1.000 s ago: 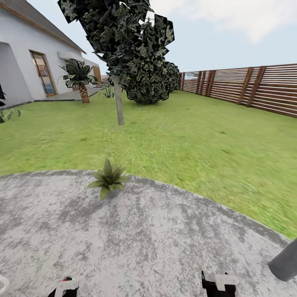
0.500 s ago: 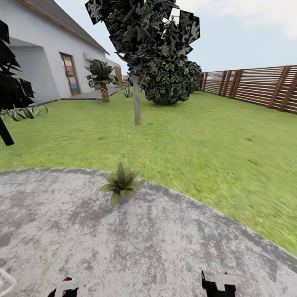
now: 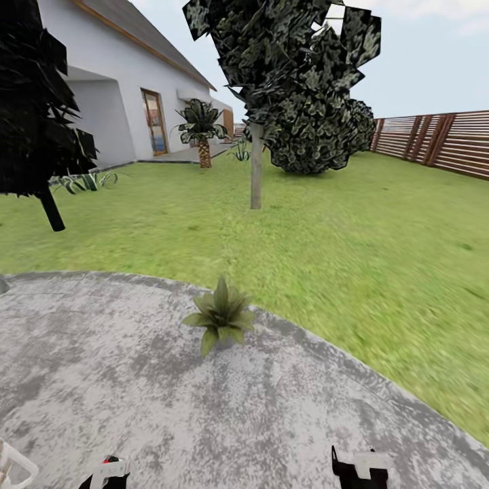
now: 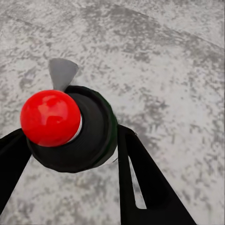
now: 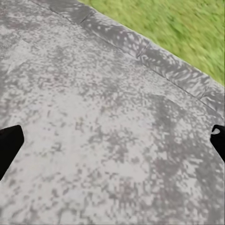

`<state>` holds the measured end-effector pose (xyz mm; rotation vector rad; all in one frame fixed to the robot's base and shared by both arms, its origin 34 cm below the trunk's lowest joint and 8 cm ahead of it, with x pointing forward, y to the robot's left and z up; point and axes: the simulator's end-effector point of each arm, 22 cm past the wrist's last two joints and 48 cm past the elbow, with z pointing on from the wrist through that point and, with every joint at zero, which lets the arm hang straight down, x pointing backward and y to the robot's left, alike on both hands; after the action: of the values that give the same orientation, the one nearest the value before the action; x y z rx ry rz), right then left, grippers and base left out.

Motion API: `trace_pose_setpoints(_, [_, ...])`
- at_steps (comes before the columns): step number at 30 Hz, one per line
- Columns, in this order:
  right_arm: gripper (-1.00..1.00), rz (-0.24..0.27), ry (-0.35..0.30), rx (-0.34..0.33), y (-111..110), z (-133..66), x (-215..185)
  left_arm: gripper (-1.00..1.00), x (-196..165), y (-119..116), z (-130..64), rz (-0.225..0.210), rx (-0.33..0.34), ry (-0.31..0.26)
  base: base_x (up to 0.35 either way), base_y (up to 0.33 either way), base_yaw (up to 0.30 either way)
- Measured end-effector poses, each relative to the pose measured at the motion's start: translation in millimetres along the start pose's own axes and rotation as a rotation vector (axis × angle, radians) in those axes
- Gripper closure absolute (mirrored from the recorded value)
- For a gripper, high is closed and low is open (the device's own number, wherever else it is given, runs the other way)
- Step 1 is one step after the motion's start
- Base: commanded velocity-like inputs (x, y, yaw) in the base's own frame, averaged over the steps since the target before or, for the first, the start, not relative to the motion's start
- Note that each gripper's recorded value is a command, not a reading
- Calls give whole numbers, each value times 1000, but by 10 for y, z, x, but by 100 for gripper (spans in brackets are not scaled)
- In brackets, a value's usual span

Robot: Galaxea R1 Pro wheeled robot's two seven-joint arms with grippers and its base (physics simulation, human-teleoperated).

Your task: Pick up the pesticide atomizer in the garden and spray insectifuge to fully cover both potted plants in the garden.

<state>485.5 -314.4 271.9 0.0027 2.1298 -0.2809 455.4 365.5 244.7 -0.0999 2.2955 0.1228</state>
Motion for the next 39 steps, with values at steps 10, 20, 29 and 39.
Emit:
trace_pose_setpoints(10, [-100, 0, 1, 0, 0, 2, 2, 100, -1, -1, 2, 1, 0, -1, 70, 0, 276])
trace_pose_setpoints(20, [-100, -3, 0, 1, -17, 4, 2, 100, 4, -20, 2, -1, 2, 1, 134, -104, 129])
trace_pose_setpoints(29, [-100, -1, -1, 3, -16, 5, -2, 100, 7, -36, 2, -3, 4, 1, 6, -4, 1])
trace_pose_setpoints(39, [-100, 0, -2, 3, -16, 6, -6, 100, 4, -36, 1, -3, 4, 0, 103, -167, 17])
